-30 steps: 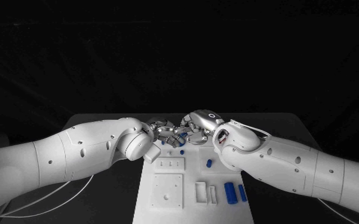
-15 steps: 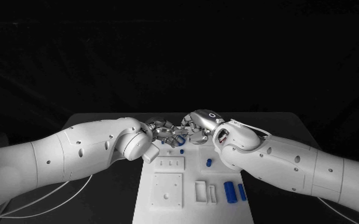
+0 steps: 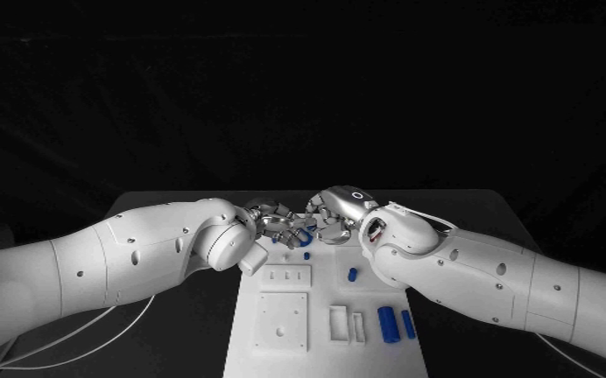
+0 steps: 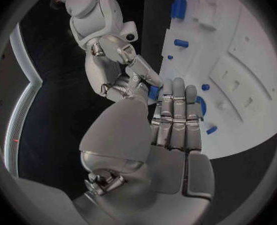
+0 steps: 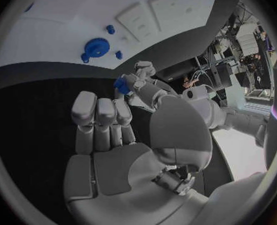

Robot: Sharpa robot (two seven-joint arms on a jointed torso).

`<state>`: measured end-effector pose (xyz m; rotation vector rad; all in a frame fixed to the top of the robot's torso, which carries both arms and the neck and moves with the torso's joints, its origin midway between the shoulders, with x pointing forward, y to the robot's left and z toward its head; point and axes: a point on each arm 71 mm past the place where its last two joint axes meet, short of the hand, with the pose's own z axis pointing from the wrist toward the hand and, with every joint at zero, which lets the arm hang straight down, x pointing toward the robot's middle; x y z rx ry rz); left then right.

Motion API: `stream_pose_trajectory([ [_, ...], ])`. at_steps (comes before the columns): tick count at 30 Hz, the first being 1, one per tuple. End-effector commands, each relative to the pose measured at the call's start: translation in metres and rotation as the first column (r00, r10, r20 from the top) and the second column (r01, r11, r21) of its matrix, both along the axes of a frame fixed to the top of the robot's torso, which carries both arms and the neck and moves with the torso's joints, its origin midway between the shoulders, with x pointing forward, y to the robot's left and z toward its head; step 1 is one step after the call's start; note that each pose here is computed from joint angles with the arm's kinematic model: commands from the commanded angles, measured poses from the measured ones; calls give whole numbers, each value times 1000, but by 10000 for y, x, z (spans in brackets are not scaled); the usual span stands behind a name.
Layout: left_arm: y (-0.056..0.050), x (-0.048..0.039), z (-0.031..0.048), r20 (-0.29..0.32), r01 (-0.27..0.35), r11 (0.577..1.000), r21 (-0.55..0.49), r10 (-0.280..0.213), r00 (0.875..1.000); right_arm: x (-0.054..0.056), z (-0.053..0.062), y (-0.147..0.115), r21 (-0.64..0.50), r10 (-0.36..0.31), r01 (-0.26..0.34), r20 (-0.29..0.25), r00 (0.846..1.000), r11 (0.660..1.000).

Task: Assemble the parts on the task board

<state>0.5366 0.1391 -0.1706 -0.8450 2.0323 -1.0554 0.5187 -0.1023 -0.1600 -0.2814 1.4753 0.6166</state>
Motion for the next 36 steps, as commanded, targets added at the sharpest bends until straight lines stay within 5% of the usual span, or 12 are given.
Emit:
stream_pose_trajectory([
  [1,-33,-9,-4,-14,16,1000,-9,-16,1000,-12,-6,20,-14,12,-12,1,1000,1000],
  [36,-20,6,-36,-18,-8,1000,-24,8,1000,-4,-43,-2,-31,6,-6,-12,1000,1000],
])
